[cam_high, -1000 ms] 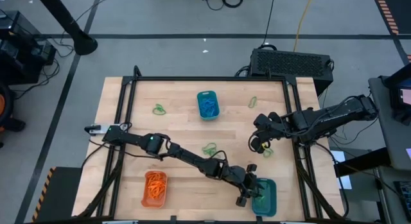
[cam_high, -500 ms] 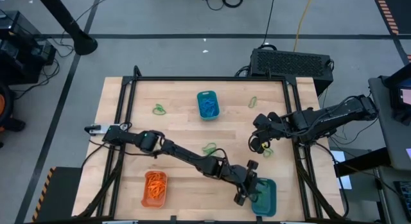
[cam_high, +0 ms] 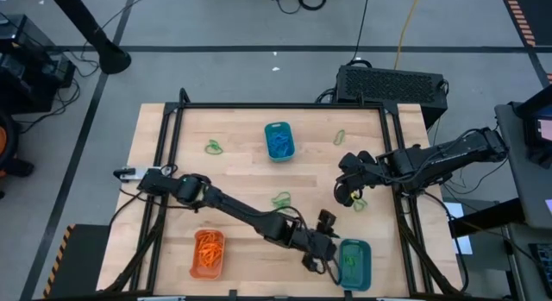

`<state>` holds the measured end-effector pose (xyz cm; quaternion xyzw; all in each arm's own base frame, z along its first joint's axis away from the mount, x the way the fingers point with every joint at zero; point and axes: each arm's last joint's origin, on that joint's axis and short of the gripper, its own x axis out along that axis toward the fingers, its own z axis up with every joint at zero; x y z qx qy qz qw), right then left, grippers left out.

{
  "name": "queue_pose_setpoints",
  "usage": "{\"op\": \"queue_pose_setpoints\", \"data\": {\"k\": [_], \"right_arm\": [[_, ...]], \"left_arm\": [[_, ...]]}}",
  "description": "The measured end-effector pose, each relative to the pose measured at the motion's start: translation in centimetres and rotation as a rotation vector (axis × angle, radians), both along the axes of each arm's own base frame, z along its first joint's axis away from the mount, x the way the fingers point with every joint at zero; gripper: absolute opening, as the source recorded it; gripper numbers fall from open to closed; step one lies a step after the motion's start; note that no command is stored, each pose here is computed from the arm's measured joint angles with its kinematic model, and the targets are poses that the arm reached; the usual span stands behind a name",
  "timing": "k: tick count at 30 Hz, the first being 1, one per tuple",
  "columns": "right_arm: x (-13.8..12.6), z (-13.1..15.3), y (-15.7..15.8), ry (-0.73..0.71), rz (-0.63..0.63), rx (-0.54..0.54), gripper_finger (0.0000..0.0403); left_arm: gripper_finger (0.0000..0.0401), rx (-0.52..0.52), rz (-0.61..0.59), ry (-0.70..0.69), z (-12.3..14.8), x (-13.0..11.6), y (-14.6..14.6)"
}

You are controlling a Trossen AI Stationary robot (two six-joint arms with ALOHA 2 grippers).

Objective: Sort rubber bands into baskets
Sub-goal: Put the green rubber band into the bottom bin

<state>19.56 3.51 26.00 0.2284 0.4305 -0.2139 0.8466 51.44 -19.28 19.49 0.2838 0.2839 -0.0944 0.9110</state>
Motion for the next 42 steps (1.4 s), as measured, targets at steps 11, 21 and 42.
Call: {"op": "queue_pose_setpoints", "data": {"k": [11, 21, 42], "right_arm": [[0.0, 0.0, 0.0, -0.005, -0.018, 0.002, 0.0], [-0.1, 0.0, 0.5, -0.014, 0.001, -0.01, 0.0], [2.0, -2.2, 2.2, 0.056, 0.067, -0.071, 0.0]], "left_arm": [[0.0162, 0.164, 0.29, 0.621, -0.7, -6.0, 4.7], [0.0162, 0.089, 0.222, 0.56, 1.3, -10.7, 8.1], [0.0162, -0.23, 0.082, 0.435, -6.1, -8.0, 12.9]]}}
